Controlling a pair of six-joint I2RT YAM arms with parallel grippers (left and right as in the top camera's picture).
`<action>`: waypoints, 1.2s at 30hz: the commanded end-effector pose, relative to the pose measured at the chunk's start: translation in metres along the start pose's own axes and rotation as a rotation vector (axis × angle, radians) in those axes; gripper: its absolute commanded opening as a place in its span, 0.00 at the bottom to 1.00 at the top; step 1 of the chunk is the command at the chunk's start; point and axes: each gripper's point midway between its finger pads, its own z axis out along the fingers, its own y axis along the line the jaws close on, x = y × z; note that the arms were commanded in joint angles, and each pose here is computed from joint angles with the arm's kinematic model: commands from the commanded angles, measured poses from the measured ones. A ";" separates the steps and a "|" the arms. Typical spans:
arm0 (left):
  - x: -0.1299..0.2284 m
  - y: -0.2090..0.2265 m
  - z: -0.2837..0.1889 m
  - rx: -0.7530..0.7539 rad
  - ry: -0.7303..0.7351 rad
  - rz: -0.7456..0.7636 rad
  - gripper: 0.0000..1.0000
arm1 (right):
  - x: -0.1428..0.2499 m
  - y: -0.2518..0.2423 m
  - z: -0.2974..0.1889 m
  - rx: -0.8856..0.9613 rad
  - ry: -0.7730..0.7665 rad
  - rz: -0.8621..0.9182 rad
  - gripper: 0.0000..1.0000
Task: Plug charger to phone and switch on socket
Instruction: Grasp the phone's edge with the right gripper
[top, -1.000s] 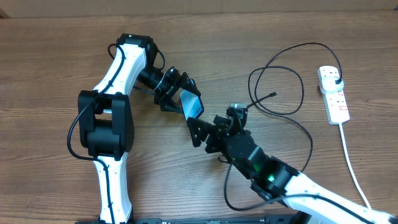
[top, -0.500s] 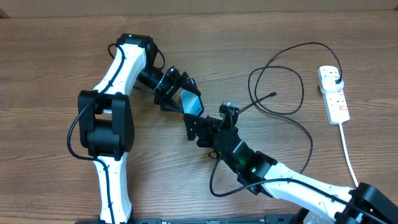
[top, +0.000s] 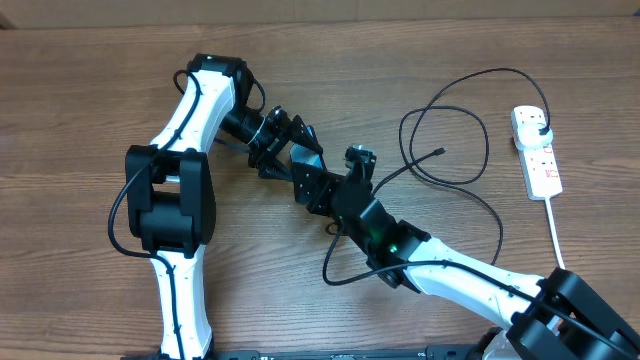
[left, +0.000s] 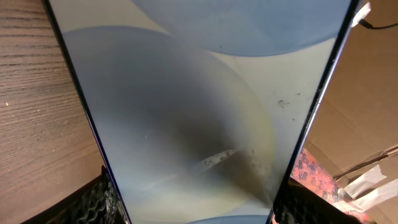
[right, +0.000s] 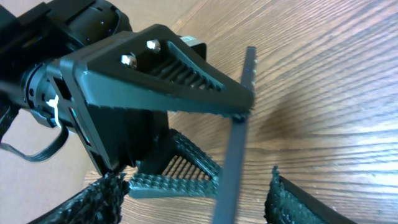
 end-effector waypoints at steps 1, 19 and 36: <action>0.001 -0.012 0.000 0.041 0.010 0.039 0.59 | -0.002 0.002 0.007 0.005 -0.003 -0.005 0.74; 0.001 -0.011 0.000 0.037 0.009 0.044 0.60 | 0.000 -0.006 0.019 0.017 -0.022 0.008 0.54; 0.001 -0.012 0.000 0.038 0.010 0.058 0.60 | 0.001 -0.008 0.020 0.024 -0.024 0.007 0.30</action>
